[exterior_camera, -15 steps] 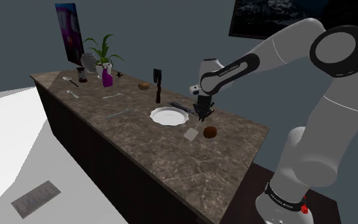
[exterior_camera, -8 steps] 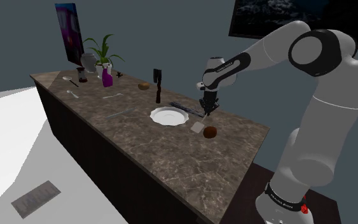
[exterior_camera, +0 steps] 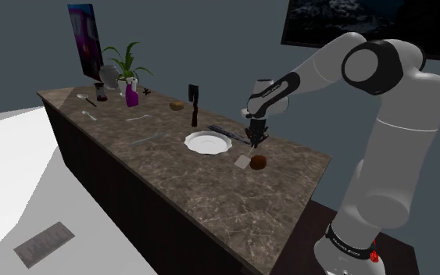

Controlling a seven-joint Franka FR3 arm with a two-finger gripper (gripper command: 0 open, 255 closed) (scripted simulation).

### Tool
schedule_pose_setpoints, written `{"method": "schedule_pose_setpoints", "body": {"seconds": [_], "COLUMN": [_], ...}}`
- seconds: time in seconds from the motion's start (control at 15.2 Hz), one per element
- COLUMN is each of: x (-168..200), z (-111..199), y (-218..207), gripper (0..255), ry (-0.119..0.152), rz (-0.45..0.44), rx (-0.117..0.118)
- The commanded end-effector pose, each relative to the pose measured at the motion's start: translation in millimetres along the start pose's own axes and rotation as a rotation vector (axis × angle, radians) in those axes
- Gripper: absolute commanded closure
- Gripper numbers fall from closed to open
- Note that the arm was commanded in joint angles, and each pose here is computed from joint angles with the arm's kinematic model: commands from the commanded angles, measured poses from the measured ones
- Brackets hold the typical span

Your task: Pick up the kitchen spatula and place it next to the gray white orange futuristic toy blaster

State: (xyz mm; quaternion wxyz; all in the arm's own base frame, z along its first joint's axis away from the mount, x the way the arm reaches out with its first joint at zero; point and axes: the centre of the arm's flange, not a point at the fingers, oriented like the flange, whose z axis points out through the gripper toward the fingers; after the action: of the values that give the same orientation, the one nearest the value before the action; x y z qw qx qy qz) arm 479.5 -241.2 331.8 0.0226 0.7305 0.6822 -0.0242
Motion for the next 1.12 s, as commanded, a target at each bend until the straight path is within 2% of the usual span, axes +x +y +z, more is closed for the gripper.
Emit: {"method": "schedule_pose_setpoints", "body": {"seconds": [0.0,0.86,1.06], "x": [0.3,4.9,4.9], "z": [10.2,79.3,79.3], "y": [0.7,0.7,0.7], "gripper": [255,255,255], "ry": [0.000,0.000,0.000], "rz": [0.000,0.000,0.000], "rx": [0.000,0.000,0.000]}}
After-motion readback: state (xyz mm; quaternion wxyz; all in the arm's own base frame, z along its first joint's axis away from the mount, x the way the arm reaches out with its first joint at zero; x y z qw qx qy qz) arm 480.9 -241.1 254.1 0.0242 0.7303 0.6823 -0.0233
